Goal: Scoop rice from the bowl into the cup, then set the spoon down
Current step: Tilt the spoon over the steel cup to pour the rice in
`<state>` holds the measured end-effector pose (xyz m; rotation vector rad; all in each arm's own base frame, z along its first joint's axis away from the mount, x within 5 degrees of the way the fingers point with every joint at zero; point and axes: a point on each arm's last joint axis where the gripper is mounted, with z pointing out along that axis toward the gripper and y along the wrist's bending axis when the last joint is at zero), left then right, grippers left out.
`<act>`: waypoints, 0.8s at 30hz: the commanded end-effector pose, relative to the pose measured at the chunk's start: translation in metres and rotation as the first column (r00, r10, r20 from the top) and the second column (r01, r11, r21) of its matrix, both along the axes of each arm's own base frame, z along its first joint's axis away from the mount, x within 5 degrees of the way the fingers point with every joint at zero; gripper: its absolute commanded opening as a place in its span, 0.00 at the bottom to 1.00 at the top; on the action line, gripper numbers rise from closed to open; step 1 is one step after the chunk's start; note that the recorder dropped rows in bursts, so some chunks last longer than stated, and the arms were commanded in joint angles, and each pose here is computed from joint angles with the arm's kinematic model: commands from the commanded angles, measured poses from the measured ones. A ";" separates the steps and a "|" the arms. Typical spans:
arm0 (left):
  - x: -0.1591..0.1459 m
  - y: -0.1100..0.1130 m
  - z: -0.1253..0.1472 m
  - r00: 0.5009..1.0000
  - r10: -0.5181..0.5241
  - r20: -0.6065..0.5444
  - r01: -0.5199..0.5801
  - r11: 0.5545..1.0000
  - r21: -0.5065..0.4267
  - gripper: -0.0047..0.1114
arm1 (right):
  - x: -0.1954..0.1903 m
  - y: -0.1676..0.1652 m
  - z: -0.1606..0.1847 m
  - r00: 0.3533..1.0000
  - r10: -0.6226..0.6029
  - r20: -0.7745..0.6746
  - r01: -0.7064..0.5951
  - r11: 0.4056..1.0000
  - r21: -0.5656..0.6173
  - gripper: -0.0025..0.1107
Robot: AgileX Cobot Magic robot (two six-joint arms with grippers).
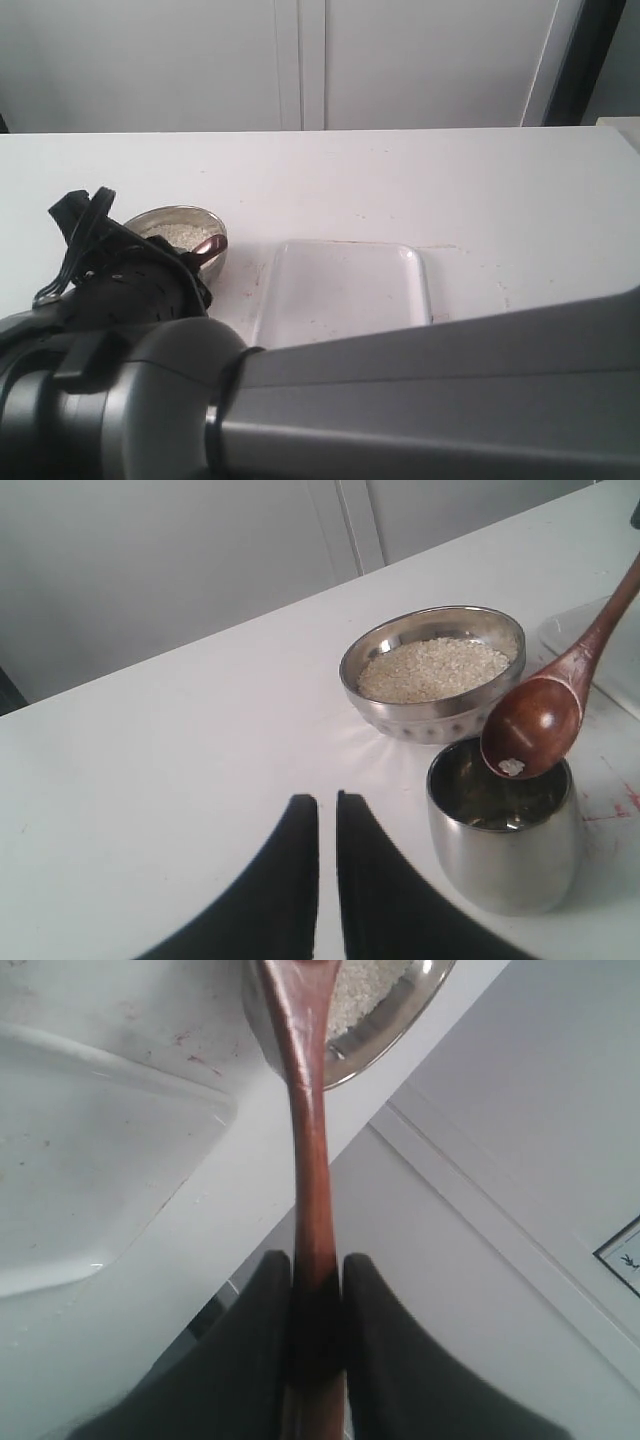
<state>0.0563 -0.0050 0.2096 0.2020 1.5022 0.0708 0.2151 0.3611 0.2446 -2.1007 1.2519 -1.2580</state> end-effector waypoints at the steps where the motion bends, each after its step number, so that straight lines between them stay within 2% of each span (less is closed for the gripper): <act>1: 0.000 0.000 0.002 1.000 -0.003 0.009 0.004 1.000 -0.009 0.16 | -0.001 -0.003 0.003 1.000 -0.005 -0.011 0.005 1.000 -0.011 0.02; 5: 0.000 0.000 0.002 1.000 -0.003 0.009 0.004 1.000 -0.009 0.16 | 0.001 -0.002 0.007 0.999 -0.003 0.050 0.003 1.000 0.011 0.02; 10: 0.000 0.000 0.002 1.000 -0.003 0.009 0.004 1.000 -0.009 0.16 | 0.000 -0.002 0.005 1.000 -0.006 0.020 0.006 1.000 -0.001 0.02; 14: 0.000 0.000 0.002 1.000 -0.003 0.009 0.004 1.000 -0.009 0.16 | 0.003 -0.004 0.009 0.998 -0.002 0.066 0.004 1.000 -0.029 0.02; 20: 0.000 0.000 0.002 1.000 -0.003 0.009 0.004 1.000 -0.009 0.16 | 0.001 -0.002 0.006 0.999 0.000 0.032 0.000 1.000 -0.010 0.02; 24: 0.000 0.000 0.002 1.000 -0.003 0.009 0.004 1.000 -0.009 0.16 | 0.003 -0.003 0.010 0.997 0.004 0.077 -0.001 0.999 -0.033 0.02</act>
